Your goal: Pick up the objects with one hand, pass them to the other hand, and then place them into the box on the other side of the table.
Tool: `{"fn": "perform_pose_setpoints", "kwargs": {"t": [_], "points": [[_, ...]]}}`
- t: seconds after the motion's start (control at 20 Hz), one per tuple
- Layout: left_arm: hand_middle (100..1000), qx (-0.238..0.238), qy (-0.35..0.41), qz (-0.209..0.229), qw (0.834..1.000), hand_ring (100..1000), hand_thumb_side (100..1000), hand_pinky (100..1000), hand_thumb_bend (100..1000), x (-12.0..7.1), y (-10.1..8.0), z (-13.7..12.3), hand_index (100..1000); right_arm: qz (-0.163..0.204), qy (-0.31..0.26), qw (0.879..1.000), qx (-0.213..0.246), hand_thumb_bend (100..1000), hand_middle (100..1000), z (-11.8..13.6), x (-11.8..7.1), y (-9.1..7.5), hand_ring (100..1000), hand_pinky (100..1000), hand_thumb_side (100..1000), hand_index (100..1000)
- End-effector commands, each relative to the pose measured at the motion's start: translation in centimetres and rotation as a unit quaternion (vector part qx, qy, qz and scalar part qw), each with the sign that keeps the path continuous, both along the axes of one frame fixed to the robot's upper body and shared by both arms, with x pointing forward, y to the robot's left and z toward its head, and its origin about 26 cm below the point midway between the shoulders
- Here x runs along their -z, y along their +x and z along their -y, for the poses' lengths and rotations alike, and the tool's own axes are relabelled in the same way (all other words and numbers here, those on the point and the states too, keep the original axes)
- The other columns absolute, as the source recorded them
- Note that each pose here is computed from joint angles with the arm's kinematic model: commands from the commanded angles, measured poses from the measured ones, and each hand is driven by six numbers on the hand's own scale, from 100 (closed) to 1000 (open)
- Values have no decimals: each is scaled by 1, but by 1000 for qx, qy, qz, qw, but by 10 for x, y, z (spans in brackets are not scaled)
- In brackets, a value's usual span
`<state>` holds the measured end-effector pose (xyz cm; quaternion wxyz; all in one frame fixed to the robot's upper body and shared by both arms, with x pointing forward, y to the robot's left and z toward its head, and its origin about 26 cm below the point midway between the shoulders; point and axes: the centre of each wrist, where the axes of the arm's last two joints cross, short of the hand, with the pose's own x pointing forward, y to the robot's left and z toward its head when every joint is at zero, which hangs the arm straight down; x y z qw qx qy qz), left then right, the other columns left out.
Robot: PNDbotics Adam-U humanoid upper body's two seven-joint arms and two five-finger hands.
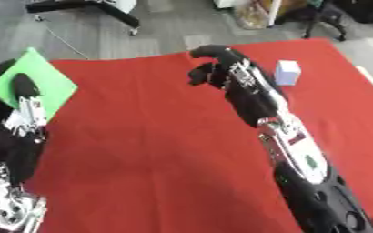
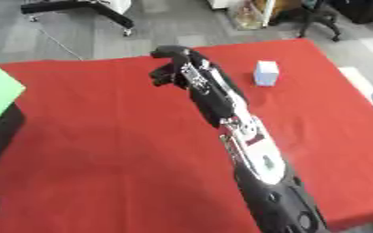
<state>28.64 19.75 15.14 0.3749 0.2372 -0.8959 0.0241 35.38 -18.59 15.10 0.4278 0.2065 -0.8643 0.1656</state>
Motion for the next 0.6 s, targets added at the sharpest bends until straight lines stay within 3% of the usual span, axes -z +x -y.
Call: {"fn": "perform_pose_setpoints", "kwargs": {"t": [0.05,0.25,0.3,0.35,0.45,0.6], "points": [[443,-66,67,-10,996,409,667,499,100,-10,-1,-32,707,6,-11,999,48,100,767,11,2,4,657,675,634,777],[452,-182,193,-115,957,419,475,515,100,-9,-7,-83,703,-8,-16,995,94,100,765,21,14,7,653,674,644,775],[453,-208,219,-144,942,420,421,517,100,-9,-9,-94,703,-10,-17,995,102,100,764,23,16,8,652,674,647,774],[456,-231,242,-174,926,423,305,524,100,-9,-11,-103,703,-13,-17,994,109,100,761,25,18,8,650,674,652,773],[456,-268,285,-233,890,422,196,528,100,-7,-10,-122,700,-17,-17,993,118,100,758,27,22,9,647,673,656,772],[465,-312,333,-307,835,429,123,543,100,-2,-1,-149,702,-23,-19,992,125,100,754,29,26,9,644,673,659,769]]}}
